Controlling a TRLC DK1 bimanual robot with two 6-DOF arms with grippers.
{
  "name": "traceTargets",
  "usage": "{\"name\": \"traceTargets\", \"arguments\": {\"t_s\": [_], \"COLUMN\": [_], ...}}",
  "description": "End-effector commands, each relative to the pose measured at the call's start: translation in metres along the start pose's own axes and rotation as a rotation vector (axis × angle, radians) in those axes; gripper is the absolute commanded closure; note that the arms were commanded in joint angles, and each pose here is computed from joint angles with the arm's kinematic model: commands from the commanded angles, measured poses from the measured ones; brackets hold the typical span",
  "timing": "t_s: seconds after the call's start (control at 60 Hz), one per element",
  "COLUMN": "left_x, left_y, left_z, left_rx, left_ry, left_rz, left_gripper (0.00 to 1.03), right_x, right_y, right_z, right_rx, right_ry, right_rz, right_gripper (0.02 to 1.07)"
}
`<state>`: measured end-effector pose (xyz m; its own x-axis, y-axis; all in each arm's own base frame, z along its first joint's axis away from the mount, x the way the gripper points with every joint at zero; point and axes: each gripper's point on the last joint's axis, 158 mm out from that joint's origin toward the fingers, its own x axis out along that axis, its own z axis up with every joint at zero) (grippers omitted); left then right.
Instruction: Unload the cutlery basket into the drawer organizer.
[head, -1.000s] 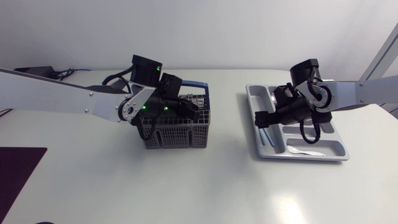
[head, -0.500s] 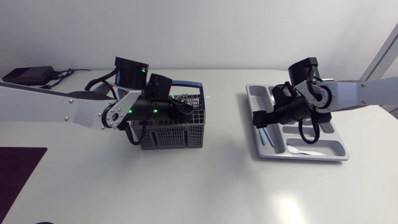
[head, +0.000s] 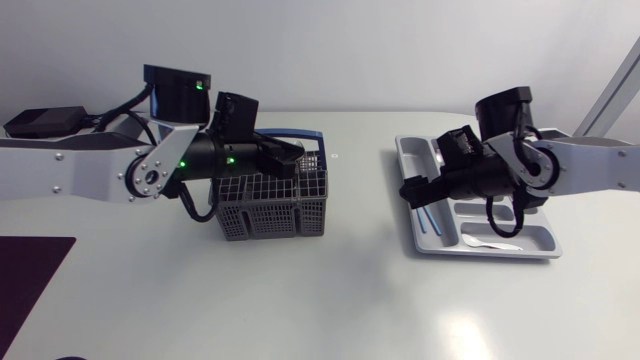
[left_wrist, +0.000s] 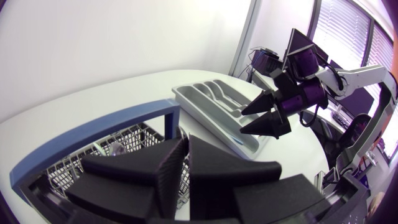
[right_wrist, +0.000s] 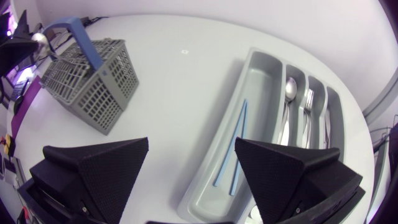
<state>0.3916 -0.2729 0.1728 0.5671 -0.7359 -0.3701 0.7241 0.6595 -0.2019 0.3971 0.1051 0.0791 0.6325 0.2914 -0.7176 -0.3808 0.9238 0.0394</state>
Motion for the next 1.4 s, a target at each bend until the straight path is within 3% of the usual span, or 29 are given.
{"name": "traceTargets", "arguments": {"t_s": [0.0, 0.45, 0.633, 0.883, 1.383], "left_x": [-0.018, -0.057, -0.053, -0.048, -0.072], "left_y": [-0.004, -0.040, -0.069, -0.110, -0.172], "left_z": [0.010, 0.047, 0.043, 0.023, -0.006], "left_rx": [0.001, 0.052, 0.073, 0.144, 0.143], "left_ry": [-0.031, -0.088, -0.004, 0.147, 0.348], "left_rz": [0.005, -0.054, -0.192, -0.384, -0.706], "left_gripper": [0.83, 0.83, 0.83, 0.83, 0.83], "right_x": [-0.014, -0.062, -0.091, -0.118, -0.132], "right_y": [0.015, 0.080, 0.115, 0.158, 0.193], "right_z": [0.002, 0.017, 0.016, -0.004, -0.011], "right_rx": [-0.073, -0.273, -0.370, -0.531, -0.650], "right_ry": [-0.052, -0.264, -0.331, -0.318, -0.349], "right_rz": [0.047, 0.279, 0.434, 0.648, 0.776], "right_gripper": [0.07, 0.07, 0.07, 0.07, 0.17]}}
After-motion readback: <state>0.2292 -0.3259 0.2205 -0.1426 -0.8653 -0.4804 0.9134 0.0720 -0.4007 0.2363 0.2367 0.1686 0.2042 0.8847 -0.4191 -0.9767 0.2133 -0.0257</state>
